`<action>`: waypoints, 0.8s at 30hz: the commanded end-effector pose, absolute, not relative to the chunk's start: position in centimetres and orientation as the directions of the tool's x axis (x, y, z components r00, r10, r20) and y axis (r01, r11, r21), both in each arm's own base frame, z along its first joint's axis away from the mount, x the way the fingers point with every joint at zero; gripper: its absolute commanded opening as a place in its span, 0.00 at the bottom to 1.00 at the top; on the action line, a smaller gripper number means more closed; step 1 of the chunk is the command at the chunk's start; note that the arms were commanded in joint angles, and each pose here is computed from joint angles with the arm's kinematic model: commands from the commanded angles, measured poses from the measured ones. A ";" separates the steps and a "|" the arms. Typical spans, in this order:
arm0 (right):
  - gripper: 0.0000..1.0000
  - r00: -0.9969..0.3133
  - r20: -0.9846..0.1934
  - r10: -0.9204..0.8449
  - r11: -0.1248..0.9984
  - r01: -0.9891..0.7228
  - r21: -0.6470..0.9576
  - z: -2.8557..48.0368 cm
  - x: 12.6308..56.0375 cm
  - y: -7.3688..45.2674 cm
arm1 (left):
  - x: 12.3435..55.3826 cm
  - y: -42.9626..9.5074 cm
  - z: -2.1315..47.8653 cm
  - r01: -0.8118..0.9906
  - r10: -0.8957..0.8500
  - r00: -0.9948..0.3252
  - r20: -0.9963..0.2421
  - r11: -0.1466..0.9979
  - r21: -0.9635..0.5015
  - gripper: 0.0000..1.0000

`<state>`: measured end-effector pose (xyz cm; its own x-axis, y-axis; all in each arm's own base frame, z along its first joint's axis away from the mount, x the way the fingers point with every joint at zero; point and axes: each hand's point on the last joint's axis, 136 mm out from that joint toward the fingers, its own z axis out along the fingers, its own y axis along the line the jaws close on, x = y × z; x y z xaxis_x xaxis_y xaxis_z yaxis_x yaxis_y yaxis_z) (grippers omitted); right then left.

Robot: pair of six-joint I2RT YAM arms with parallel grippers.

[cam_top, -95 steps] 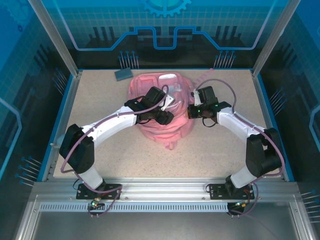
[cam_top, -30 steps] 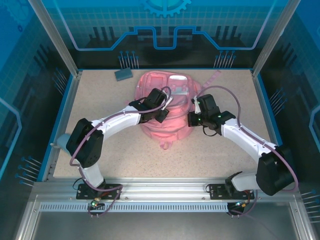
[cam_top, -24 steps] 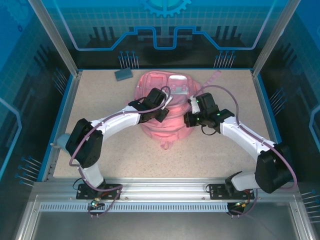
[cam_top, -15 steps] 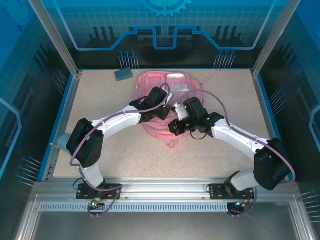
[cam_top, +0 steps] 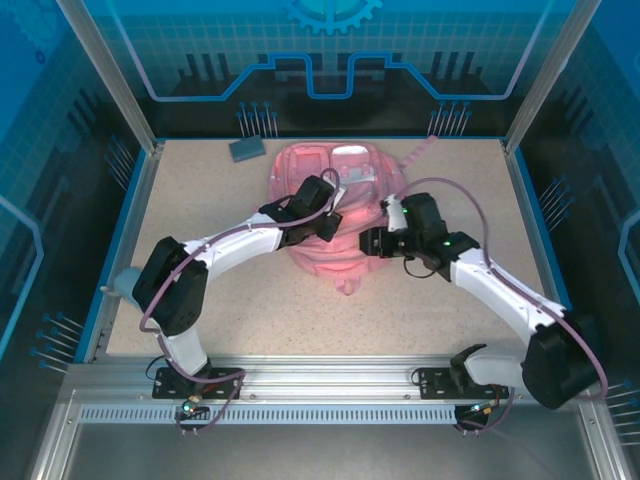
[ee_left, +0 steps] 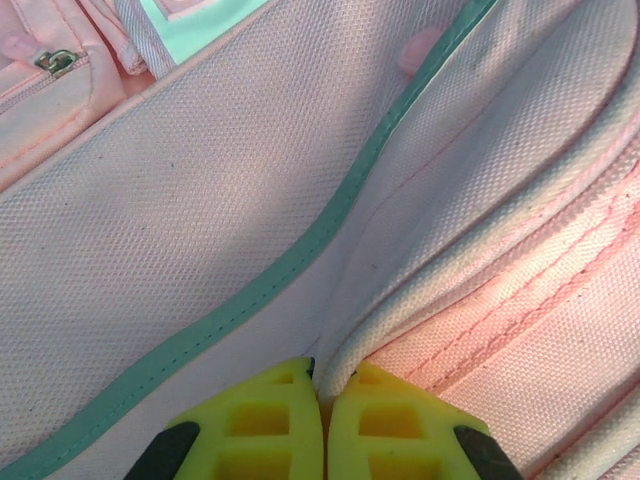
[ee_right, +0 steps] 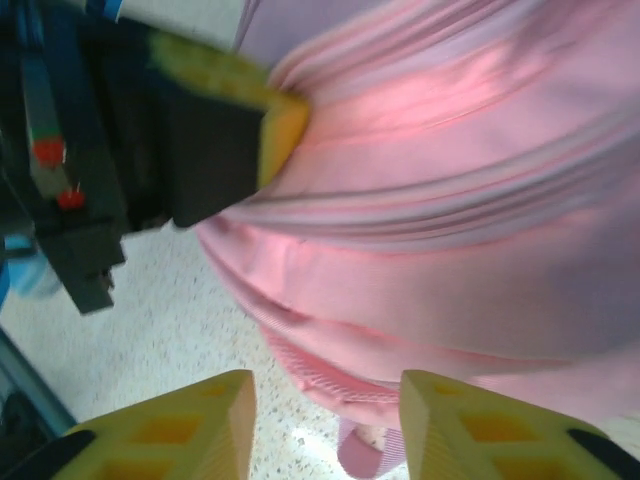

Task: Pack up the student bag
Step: Unzip the student bag at the top-center of the table.

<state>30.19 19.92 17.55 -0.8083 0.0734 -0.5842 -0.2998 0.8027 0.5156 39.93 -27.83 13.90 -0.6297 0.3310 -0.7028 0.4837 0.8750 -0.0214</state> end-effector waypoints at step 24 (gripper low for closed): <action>0.35 -0.845 -0.534 -0.026 0.770 -0.358 0.528 15.1 35.3 18.2 | 38.3 -26.1 18.2 0.570 0.326 -0.547 -0.771 0.820 -0.058 0.00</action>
